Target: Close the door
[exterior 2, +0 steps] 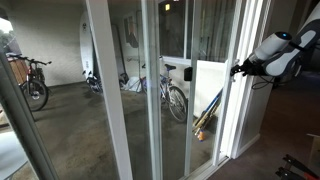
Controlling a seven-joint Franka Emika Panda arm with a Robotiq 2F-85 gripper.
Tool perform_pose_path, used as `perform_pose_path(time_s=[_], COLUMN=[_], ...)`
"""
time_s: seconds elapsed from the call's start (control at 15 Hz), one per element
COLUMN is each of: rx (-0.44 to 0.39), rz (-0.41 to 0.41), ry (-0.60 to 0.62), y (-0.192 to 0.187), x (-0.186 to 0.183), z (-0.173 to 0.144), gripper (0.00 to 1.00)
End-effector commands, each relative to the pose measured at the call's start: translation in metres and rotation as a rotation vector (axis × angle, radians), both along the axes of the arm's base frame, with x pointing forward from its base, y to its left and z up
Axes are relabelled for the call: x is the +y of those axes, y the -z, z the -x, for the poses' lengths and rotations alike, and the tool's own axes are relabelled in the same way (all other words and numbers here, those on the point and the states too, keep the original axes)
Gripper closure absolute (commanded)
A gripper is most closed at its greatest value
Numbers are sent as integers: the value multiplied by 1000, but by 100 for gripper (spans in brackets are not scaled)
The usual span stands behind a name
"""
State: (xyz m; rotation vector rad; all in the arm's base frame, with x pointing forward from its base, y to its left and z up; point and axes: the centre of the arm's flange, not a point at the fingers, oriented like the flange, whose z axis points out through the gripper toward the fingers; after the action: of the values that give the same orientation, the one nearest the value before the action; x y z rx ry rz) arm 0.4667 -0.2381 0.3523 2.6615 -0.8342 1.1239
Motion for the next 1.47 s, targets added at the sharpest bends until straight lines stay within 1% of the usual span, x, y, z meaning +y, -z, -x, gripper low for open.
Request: perform_pose_path(time_s=[0.0,0.13,0.4,0.6,0.87,0.93,1.0,1.13,1.2,1.33,1.4], rx=[-33,-45,-18,-8,-5,-5,-6,-10,-1,38,58], rz=[9,-2,-47,-83,-112,-128,-145,-154,-157,-118,-88], ry=[18,49,60,70,84,103,131,183,186,167,156], y=[-2,-7,-7,-5,8,15,20,29,35,46,48], x=[-13,-34,-81,-80,-74,-76,-86,-115,-131,-159,-163], z=[4,5,18,23,40,47,57,80,92,115,121], gripper=[0,0,0,0,0,0,0,0,0,0,0])
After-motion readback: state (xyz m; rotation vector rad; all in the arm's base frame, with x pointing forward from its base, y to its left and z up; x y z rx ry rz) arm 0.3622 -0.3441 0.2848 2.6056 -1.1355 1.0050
